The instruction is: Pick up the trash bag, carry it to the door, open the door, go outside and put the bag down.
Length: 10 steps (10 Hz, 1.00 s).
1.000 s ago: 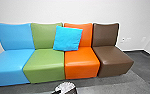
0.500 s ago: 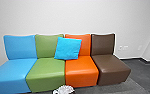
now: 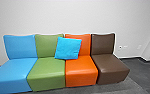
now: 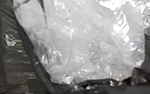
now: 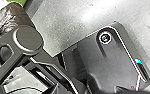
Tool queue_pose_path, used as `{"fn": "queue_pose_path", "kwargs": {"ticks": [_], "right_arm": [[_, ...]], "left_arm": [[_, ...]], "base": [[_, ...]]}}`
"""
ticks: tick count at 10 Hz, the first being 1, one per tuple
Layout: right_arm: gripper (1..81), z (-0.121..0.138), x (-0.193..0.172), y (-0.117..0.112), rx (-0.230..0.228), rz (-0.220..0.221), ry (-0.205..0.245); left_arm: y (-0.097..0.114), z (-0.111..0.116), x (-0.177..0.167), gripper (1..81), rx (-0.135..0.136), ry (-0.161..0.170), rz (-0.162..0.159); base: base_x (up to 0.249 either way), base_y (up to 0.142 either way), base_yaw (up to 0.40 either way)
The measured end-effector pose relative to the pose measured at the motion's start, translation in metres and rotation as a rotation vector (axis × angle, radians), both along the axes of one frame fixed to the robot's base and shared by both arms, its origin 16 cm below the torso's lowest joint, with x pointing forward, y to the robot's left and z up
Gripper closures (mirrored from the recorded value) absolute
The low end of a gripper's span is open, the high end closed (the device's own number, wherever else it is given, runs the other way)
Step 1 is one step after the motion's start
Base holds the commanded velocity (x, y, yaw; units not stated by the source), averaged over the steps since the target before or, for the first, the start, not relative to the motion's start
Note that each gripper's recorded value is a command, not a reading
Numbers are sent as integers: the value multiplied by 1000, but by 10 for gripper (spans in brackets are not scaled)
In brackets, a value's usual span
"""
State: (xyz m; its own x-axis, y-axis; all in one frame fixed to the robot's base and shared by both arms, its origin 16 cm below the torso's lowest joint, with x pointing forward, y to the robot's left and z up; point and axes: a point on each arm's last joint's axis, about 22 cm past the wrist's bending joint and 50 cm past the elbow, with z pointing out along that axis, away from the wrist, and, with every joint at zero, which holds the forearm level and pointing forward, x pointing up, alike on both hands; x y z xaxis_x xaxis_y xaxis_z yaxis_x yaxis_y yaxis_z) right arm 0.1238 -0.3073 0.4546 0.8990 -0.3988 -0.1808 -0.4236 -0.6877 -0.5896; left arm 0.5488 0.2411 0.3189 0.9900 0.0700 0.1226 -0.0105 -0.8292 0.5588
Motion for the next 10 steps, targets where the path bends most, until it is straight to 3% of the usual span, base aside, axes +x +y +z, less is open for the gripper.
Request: {"fn": "queue_pose_path", "kwargs": {"ticks": [4, 5, 7, 8, 10], "right_arm": [[10, 24, -16, 8, -1, 1, 51], [10, 30, -20, 6, -7, 1, 61], [10, 42, -27, 4, -16, 3, 78], [10, 46, -27, 11, -9, -1, 68], [10, 53, -32, 25, 6, 3, 51]], "left_arm": [[38, 15, -93, 811, 25, 98, -53], [39, 26, -109, 811, 16, 114, -64], [26, 55, -126, 811, -30, 116, -82], [25, 70, -137, 811, -39, 111, -86], [36, 85, -181, 811, -24, 134, -103]], "base": [[0, 0, 0], [0, 0, 0], [0, 0, 0], [0, 0, 0], [0, 0, 0]]}}
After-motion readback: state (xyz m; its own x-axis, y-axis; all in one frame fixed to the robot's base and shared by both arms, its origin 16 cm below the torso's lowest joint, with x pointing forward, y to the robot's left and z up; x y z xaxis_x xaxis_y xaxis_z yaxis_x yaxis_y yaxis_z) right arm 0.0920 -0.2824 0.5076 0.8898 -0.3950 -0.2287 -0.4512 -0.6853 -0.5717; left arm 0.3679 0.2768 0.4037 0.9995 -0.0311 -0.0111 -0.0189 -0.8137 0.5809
